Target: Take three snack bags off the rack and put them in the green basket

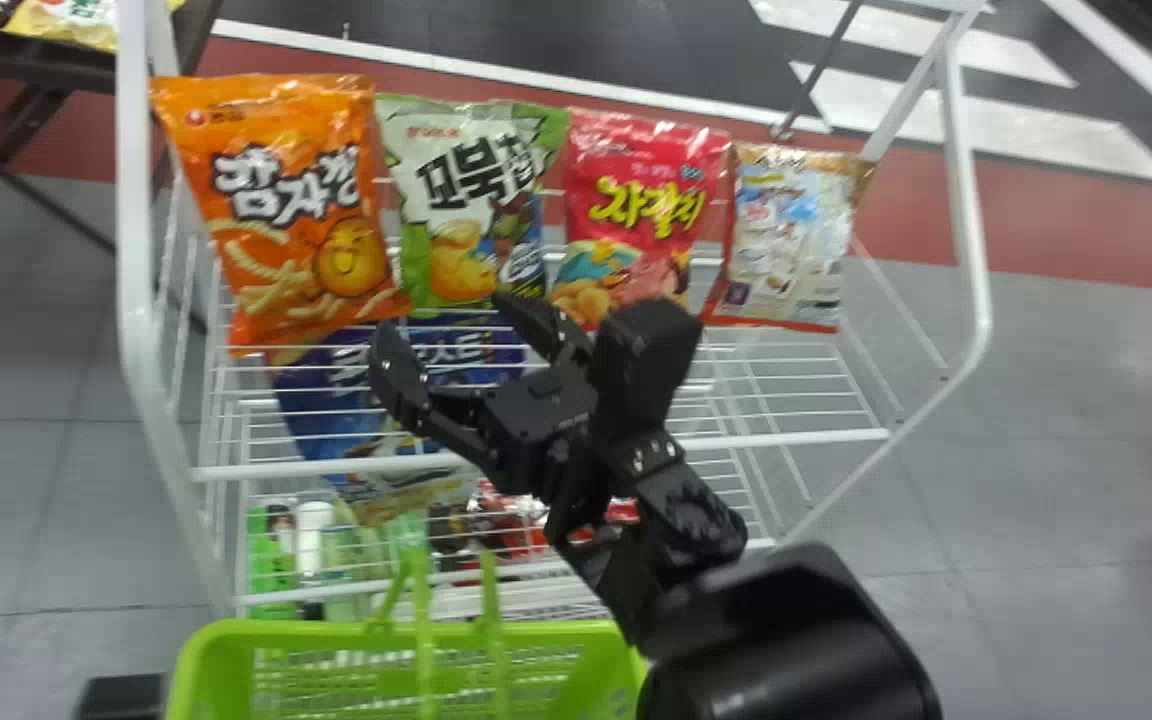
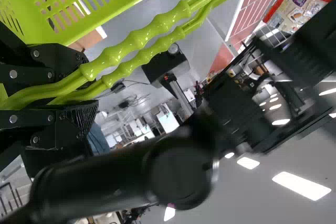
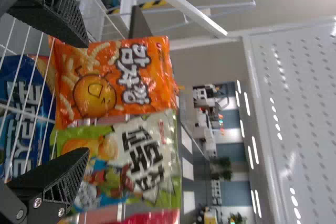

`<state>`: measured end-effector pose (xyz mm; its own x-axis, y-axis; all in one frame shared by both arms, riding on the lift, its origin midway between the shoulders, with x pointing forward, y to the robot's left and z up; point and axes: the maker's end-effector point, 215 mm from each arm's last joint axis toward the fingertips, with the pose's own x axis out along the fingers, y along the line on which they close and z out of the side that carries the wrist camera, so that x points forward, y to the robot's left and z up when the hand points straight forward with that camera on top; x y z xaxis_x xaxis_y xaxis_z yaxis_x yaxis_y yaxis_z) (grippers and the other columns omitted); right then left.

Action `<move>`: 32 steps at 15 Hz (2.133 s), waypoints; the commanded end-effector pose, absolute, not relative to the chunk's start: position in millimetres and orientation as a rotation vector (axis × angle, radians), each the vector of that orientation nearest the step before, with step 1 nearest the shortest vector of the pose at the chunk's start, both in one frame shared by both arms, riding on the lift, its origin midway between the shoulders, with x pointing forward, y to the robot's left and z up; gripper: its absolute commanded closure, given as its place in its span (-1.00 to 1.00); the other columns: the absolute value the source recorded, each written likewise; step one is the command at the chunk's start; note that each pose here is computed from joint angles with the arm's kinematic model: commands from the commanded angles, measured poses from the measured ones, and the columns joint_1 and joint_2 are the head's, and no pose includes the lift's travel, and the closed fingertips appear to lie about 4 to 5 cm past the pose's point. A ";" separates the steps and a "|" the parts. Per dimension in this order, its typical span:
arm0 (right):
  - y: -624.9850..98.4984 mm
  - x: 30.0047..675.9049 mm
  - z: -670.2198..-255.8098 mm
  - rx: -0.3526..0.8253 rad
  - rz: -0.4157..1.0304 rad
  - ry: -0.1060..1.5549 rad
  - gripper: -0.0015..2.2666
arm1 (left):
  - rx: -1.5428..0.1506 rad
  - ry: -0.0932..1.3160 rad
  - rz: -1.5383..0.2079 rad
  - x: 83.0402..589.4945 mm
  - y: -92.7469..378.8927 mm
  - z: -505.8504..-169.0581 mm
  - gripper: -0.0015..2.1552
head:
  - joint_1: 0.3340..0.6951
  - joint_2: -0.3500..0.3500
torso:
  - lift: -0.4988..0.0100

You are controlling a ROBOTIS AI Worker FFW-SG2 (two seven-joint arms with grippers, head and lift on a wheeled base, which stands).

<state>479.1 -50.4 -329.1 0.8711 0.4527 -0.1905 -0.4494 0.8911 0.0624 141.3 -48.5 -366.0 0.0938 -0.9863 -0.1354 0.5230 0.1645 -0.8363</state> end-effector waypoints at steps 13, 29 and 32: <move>-14.7 609.2 -356.9 0.056 0.548 0.332 -0.90 | -0.724 0.808 -1.285 164.0 -49.9 -372.4 -0.09 | 1.00 -0.31 | 0.88; 34.2 582.3 -375.6 0.012 0.691 0.439 0.98 | -0.731 0.788 -1.299 168.8 -49.4 -369.2 -0.09 | 1.00 -0.10 | 0.88; 33.9 557.5 -364.2 -0.029 0.683 0.431 0.98 | -0.729 0.784 -1.301 169.2 -49.6 -368.8 -0.09 | 1.00 -0.07 | 0.88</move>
